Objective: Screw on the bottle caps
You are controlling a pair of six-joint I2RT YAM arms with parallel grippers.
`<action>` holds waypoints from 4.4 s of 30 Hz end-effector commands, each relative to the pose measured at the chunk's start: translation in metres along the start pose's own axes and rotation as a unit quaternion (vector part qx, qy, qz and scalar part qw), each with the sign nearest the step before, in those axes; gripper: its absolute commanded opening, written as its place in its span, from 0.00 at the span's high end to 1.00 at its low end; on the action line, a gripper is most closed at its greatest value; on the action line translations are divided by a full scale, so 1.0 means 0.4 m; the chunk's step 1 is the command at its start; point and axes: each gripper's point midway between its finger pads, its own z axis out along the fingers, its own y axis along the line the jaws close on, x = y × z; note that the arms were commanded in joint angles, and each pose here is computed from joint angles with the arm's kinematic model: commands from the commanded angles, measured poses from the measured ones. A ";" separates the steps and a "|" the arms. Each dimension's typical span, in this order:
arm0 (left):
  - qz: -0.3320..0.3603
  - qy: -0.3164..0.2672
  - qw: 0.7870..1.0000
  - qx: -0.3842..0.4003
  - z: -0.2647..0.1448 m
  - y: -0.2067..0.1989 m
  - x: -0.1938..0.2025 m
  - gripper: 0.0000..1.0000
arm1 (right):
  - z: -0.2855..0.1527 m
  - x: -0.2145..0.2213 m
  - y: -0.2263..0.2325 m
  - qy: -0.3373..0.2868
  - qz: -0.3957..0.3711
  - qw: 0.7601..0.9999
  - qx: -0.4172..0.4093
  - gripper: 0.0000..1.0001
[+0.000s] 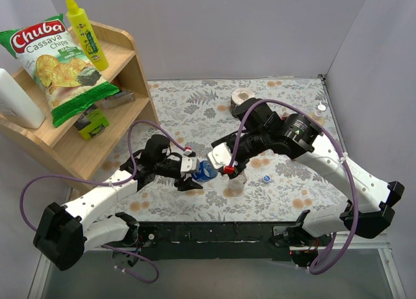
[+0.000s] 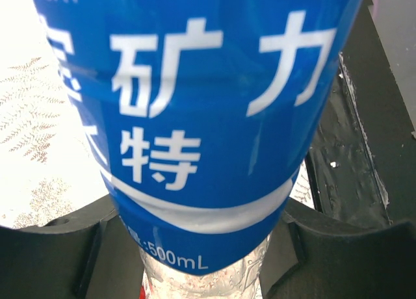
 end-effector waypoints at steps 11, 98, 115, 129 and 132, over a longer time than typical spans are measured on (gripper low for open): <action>0.046 -0.012 0.999 -0.010 0.000 0.001 -0.043 1.00 | -0.011 0.007 0.030 0.041 -0.037 0.998 -0.037 0.48; -0.207 -0.127 0.928 -0.283 0.002 0.284 -0.144 1.00 | -0.068 0.232 -0.269 -0.068 0.536 0.785 0.304 0.99; -0.106 -0.069 0.989 -0.071 0.029 0.096 -0.088 1.00 | -0.117 -0.027 -0.222 -0.258 0.280 0.922 0.071 0.26; -0.090 -0.083 0.990 -0.068 0.038 0.116 -0.110 1.00 | -0.059 0.004 -0.178 -0.280 0.295 0.914 -0.010 0.36; -0.091 -0.086 0.990 -0.072 0.039 0.123 -0.114 1.00 | -0.053 0.013 -0.173 -0.276 0.296 0.914 -0.005 0.39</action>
